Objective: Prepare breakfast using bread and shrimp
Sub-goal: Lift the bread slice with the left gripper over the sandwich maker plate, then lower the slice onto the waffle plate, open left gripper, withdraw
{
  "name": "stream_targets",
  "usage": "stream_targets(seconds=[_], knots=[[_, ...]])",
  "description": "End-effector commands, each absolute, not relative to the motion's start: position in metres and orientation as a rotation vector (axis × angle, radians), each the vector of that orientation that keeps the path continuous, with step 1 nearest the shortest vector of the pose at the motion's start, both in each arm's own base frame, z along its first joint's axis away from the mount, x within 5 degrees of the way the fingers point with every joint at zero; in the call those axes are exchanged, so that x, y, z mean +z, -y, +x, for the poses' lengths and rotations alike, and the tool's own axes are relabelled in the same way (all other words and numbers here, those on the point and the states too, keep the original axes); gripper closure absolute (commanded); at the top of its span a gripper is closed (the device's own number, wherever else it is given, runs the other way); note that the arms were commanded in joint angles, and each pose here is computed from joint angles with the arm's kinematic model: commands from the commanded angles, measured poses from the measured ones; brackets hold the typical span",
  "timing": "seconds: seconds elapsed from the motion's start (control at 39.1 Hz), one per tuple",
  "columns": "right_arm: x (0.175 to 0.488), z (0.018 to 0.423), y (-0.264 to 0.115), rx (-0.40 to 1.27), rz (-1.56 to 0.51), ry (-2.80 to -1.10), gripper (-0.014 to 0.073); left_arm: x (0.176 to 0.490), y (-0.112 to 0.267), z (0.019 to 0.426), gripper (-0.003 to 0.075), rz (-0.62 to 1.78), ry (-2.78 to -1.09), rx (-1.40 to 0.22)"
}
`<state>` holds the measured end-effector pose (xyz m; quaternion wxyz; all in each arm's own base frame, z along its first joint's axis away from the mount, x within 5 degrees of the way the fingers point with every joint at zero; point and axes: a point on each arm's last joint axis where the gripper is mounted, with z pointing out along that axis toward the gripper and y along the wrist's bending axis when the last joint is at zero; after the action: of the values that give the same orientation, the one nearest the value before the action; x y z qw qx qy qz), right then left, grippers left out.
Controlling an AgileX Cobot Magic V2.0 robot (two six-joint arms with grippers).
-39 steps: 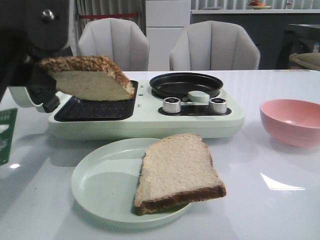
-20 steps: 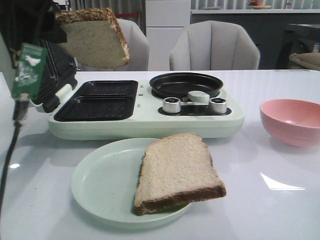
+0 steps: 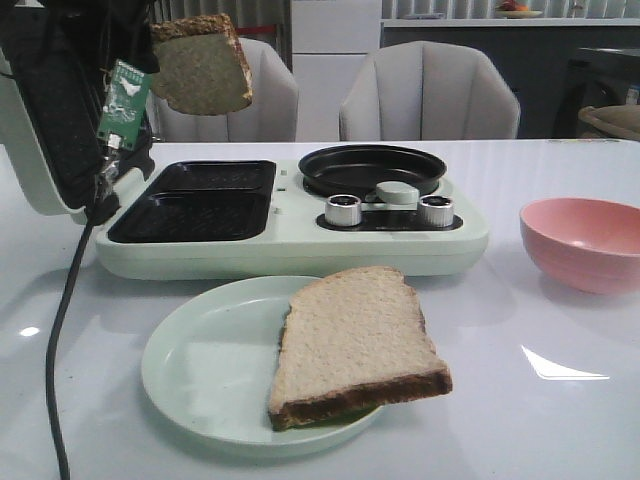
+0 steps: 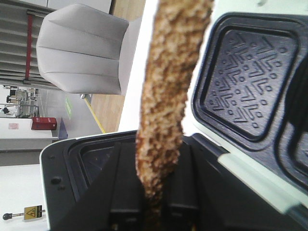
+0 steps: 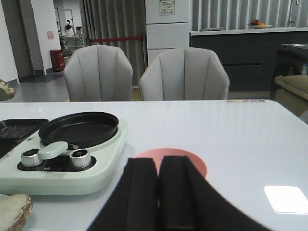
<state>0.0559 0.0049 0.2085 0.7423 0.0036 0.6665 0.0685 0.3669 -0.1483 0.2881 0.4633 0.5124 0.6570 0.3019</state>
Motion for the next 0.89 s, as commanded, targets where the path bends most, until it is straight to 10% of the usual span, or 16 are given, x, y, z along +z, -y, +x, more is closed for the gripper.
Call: stream_targets(seconds=[0.0,0.87], knots=[[0.222,0.052,-0.004,0.141,0.001,-1.346,0.0442,0.317,0.145,0.377,0.0608,1.198,-1.540,0.750],[0.222,0.052,-0.004,0.141,0.001,-1.346,0.0442,0.229,0.148,0.427,0.0594,1.316,-1.691,0.636]])
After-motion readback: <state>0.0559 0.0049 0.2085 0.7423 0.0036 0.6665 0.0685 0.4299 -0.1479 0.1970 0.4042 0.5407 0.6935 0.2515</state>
